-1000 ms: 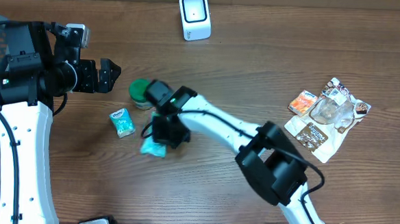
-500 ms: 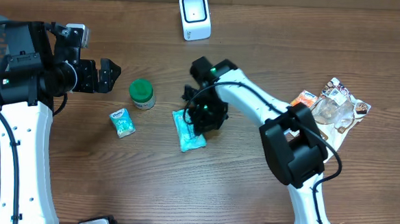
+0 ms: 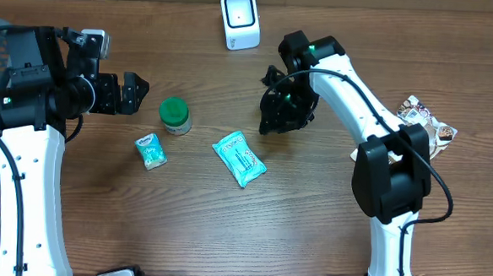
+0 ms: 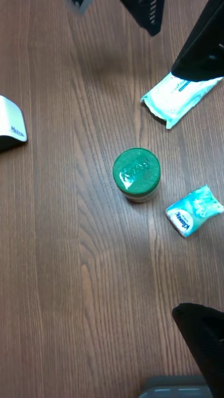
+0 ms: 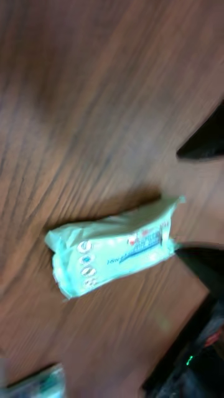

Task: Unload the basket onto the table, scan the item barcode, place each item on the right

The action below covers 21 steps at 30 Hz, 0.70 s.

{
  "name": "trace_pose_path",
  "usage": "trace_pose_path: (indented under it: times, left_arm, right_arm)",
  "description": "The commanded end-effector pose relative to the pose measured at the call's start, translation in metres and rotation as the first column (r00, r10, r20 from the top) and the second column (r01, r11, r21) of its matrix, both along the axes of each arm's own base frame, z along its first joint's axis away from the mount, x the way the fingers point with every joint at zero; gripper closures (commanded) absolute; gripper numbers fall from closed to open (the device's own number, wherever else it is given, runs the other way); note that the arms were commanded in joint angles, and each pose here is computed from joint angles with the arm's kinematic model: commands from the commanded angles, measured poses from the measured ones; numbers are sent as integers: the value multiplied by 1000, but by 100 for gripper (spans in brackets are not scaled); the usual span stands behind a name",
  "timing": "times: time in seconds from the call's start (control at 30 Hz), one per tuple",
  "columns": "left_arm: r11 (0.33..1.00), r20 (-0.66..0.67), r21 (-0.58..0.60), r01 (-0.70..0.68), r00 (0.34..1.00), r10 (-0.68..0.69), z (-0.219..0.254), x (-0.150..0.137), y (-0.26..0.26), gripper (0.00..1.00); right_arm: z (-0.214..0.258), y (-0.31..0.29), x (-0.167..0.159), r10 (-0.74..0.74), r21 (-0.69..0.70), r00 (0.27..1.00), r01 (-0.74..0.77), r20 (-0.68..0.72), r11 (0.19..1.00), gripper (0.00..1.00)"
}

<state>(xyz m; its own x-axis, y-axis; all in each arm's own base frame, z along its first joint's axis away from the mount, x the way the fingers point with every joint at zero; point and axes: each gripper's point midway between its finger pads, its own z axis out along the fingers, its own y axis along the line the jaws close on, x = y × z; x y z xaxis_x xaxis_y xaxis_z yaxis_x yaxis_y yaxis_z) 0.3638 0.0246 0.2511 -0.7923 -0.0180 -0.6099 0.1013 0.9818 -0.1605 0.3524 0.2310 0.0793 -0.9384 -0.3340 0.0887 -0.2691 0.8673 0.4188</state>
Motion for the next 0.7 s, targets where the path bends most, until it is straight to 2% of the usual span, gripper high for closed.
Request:
trace_pose_path:
  times: [0.0,0.03,0.1,0.17,0.23,0.33,0.57,0.67]
  left_arm:
    - [1000,34,8,25,999,-25,11,3,-4,0]
    - [1000,34,8,25,999,-25,11,3,-4,0]
    - [1000,34,8,25,999,-25,11,3,-4,0]
    - [1000,34,8,25,999,-25,11,3,-4,0]
    - [1000,34,8,25,999,-25,11,3,-4,0]
    - [1000,34,8,25,999,-25,11,3,-4,0]
    - [1000,34,8,25,999,-25,11,3,-4,0]
    - [1000,34,8,25,999,-25,11,3,-4,0]
  right_arm:
    - [10,11,-6,-162,-14,985,162,-52,987,33]
    - [5,12,-10,-165,-20,984,164,-62,986,21]
    - [-10,13,-18,-154,-32,985,152,-79,988,5]
    - [-22,13,-26,-141,-41,986,138,-93,990,2]
    - [-37,14,-41,-82,-29,990,79,-113,996,16]
    - [-45,22,-56,17,47,992,-11,-128,999,28]
    - [-67,40,-62,91,105,994,-84,-61,991,38]
    - [-78,45,-65,104,114,994,-99,-36,989,48]
